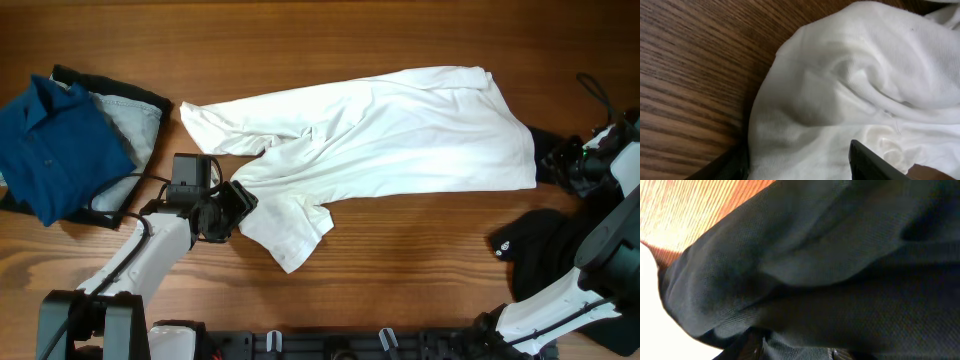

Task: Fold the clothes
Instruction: 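Move the right gripper to the shirt's right end and grasp it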

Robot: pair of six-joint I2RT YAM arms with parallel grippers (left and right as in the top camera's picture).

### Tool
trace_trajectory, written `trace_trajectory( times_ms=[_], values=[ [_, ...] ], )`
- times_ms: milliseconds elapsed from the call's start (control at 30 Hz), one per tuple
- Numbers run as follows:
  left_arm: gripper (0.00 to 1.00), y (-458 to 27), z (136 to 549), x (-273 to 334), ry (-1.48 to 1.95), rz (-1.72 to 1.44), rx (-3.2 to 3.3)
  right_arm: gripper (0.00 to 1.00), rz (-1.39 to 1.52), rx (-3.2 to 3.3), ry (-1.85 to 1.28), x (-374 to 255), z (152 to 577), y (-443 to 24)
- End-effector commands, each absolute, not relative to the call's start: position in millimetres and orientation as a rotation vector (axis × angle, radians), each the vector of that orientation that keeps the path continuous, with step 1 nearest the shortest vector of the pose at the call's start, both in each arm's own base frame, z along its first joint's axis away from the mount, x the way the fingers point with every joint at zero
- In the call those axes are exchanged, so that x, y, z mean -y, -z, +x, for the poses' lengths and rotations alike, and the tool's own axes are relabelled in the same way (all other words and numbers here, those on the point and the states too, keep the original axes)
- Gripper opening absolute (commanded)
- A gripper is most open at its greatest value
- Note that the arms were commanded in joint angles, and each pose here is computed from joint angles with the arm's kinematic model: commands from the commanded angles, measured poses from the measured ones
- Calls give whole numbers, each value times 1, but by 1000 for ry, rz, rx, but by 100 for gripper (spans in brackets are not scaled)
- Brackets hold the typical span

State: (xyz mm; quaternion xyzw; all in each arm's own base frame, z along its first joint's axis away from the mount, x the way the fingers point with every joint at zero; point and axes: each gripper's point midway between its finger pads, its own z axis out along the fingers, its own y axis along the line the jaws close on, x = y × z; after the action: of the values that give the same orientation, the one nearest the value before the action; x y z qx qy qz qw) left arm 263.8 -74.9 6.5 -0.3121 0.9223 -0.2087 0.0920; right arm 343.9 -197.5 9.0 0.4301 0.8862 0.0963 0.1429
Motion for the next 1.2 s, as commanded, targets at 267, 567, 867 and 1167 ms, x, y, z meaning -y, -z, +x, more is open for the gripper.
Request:
trace_trajectory(
  times_ms=[267, 567, 867, 1167],
  values=[
    [63, 10, 250, 73, 566, -939, -2803, 4, 1315, -2268, -168, 251, 380, -39],
    [63, 10, 250, 73, 566, -939, -2803, 7, 1495, -1895, -81, 360, 371, -148],
    [68, 10, 249, 72, 563, -941, -2807, 61, 1129, -2538, -477, 201, 367, -102],
    [68, 11, 245, 72, 557, -948, -2820, 64, 1316, -2872, -337, 127, 300, -18]
  ],
)
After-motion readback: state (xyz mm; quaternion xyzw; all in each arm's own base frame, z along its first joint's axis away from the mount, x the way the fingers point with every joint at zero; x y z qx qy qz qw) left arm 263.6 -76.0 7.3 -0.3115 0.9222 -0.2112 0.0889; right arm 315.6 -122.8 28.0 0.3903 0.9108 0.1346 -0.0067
